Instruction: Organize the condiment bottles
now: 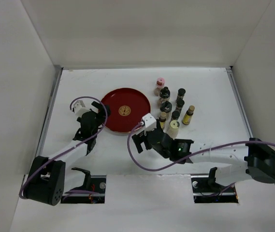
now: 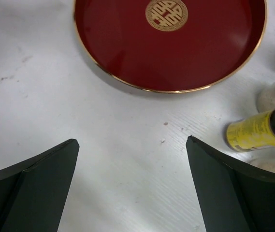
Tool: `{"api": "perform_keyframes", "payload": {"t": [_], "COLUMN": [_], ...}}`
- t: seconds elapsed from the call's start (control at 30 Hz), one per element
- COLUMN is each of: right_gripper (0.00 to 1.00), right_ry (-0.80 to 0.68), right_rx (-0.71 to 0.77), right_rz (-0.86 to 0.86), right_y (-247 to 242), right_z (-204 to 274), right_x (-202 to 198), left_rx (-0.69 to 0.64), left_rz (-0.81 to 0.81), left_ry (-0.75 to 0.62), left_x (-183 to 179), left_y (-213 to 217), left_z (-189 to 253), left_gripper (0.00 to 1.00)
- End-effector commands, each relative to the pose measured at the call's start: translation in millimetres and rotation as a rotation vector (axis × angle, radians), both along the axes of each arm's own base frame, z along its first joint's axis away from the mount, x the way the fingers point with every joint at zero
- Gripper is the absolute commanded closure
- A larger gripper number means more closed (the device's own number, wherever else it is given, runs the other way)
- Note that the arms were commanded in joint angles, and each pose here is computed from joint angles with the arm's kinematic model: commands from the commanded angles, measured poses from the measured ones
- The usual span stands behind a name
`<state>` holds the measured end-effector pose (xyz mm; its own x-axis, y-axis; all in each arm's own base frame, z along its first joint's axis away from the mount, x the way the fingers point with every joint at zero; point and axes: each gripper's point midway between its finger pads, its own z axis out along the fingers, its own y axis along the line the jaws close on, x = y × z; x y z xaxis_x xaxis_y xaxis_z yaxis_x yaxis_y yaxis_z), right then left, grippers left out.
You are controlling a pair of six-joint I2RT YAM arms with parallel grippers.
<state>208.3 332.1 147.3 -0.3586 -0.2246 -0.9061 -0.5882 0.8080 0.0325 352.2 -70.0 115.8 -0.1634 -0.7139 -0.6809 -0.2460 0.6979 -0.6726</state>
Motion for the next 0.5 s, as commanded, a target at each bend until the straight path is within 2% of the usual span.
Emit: {"api": "perform_keyframes", "payload": {"t": [0.0,0.13,0.17,0.27,0.3,0.37,0.47], "right_gripper": [0.00,0.00,0.07,0.58,0.70,0.84,0.89], "right_ry": [-0.142,-0.188,-0.188,-0.182,-0.184,-0.190,-0.166], "right_rx": [0.101,0.163,0.184,0.293,0.336,0.416,0.512], "right_rz": [-0.051,-0.065,-0.052,-0.057,-0.087,-0.154,-0.292], "right_y": [9.0,6.0,6.0,1.5,-7.0,-29.5,-78.9], "right_z": [49.7,72.9,78.2,100.1,110.7,130.7,142.8], "right_x": [6.1,7.2,4.9,4.6,10.4,20.3,39.2], "left_rx": [-0.017,-0.018,-0.017,-0.028,-0.037,-0.056,-0.084], "left_rz": [0.026,0.062,0.072,0.098,0.109,0.133,0.133], "left_ry": [-0.100,-0.114,-0.106,-0.078,-0.068,-0.050,-0.033], "left_x": [3.9,0.8,0.7,0.7,-0.2,-0.8,-0.6], "left_y": [5.8,14.8,17.9,25.7,28.4,34.8,36.1], "left_z": [30.7,28.9,26.7,20.0,16.8,10.2,4.4], "left_gripper": [0.00,0.00,0.00,0.00,0.00,0.00,0.00]}}
